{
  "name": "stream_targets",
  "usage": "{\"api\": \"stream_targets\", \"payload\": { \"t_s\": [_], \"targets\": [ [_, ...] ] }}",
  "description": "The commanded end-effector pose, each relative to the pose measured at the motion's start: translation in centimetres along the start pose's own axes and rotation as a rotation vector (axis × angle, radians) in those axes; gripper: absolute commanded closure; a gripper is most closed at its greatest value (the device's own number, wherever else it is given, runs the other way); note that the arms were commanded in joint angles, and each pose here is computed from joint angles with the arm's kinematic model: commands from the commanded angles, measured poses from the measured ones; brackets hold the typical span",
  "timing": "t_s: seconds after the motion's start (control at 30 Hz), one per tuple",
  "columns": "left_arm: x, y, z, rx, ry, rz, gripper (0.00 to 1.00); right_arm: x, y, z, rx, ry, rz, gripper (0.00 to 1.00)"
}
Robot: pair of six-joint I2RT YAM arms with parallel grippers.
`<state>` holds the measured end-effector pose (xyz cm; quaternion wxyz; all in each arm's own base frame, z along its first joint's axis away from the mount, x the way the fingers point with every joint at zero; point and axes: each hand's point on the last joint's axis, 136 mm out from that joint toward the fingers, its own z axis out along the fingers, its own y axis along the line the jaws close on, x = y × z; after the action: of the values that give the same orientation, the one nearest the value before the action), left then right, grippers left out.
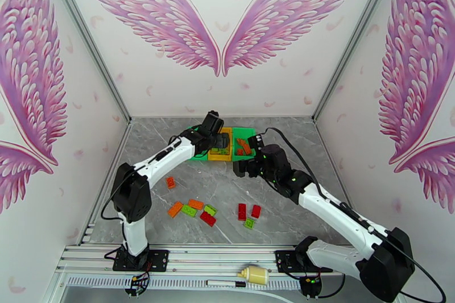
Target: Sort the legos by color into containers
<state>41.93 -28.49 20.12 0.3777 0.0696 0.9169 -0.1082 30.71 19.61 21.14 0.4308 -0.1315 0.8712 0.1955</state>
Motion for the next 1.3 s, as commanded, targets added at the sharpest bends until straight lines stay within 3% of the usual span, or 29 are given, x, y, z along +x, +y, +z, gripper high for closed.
{"api": "stream_targets", "payload": {
  "t_s": [0.0, 0.1, 0.37, 0.57, 0.77, 1.03, 1.27],
  "targets": [
    [1.0, -0.4, -2.6, 0.026, -0.026, 0.045, 0.08, 2.1, -1.3, -0.8, 0.064, 0.057, 0.011, 0.00],
    [3.2, 0.4, -4.2, 0.003, 0.009, 0.016, 0.01, 2.5, -1.2, -1.3, 0.052, 0.063, 0.004, 0.00],
    [9.8, 3.6, -8.1, -0.058, 0.080, -0.100, 0.01, 2.9, 1.5, -2.0, -0.101, 0.074, -0.070, 0.00],
    [13.9, 9.4, -10.0, -0.201, 0.133, -0.274, 0.01, 3.1, 2.6, -1.6, -0.150, 0.094, -0.111, 0.00],
    [15.2, 14.1, -9.4, -0.256, 0.169, -0.439, 0.02, 3.0, 4.9, -1.0, -0.223, 0.095, -0.153, 0.00],
    [16.3, 17.9, -6.3, -0.344, 0.277, -0.508, 0.06, 2.1, 9.5, -1.0, -0.342, 0.039, -0.225, 0.01],
    [18.6, 20.2, -3.5, -0.395, 0.333, -0.549, 0.15, 1.7, 10.7, -0.8, -0.371, 0.022, -0.243, 0.01]
  ]
}}
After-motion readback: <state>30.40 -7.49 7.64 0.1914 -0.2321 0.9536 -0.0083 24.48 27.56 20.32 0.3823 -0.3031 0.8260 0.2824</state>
